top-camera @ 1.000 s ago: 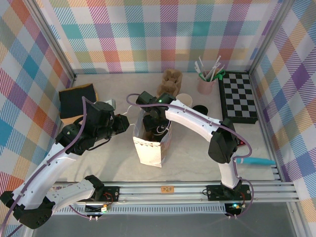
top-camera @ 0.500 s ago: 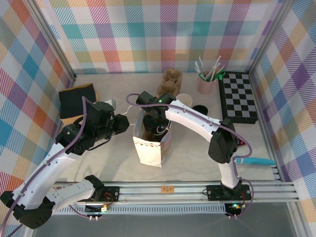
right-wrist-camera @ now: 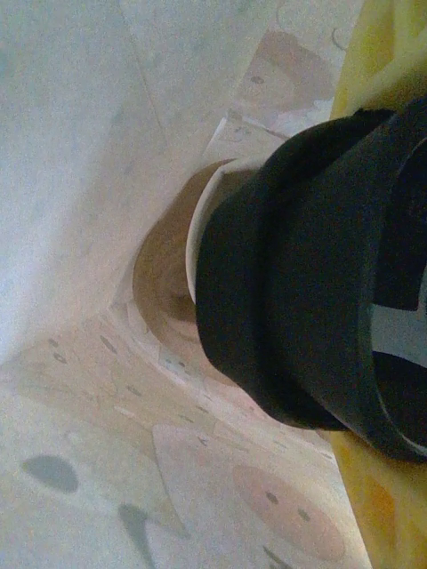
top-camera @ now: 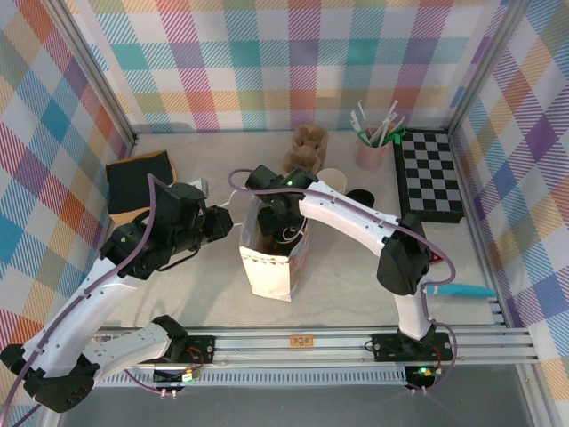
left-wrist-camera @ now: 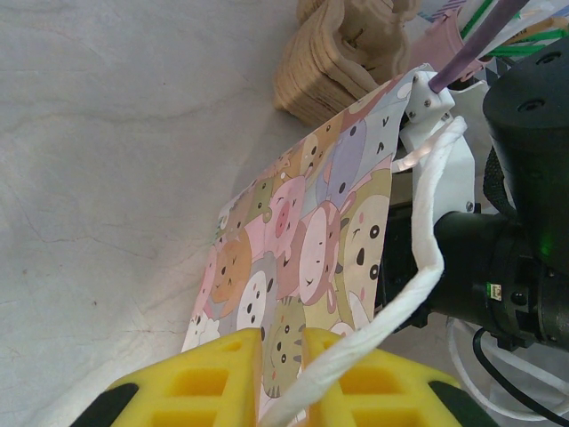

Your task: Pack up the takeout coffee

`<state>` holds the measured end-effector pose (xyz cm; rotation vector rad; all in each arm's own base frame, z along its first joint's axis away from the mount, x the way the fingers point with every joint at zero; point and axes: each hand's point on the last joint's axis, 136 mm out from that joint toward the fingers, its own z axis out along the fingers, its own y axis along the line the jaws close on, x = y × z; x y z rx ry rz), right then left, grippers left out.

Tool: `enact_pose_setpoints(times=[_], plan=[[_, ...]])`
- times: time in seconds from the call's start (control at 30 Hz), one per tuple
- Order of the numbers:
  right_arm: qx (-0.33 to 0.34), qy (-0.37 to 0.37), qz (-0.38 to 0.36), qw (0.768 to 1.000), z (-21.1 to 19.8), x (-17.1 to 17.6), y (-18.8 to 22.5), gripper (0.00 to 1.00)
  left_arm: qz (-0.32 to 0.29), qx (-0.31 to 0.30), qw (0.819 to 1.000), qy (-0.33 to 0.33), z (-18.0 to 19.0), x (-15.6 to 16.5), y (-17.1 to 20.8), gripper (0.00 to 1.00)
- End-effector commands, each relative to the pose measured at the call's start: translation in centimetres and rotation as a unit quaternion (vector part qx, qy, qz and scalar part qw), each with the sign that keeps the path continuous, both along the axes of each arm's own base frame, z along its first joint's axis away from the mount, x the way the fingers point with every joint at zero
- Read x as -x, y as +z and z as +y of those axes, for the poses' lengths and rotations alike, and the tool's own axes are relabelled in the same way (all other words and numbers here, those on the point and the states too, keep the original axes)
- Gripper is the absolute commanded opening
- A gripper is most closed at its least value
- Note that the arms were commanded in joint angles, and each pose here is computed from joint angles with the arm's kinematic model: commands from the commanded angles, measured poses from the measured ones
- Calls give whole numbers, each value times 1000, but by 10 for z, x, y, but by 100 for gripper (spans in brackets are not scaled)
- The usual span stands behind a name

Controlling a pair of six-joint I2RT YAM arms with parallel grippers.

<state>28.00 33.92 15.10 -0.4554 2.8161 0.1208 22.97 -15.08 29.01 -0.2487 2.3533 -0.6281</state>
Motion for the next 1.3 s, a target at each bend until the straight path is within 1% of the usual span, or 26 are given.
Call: enact_pose_setpoints(times=[0.0, 1.27], plan=[[36, -2, 70, 997, -7, 21, -45, 62, 4, -9, 1000, 4, 6, 4, -2, 20], [68, -8, 83, 994, -23, 39, -69, 62, 2, -6, 1000, 4, 7, 5, -2, 21]])
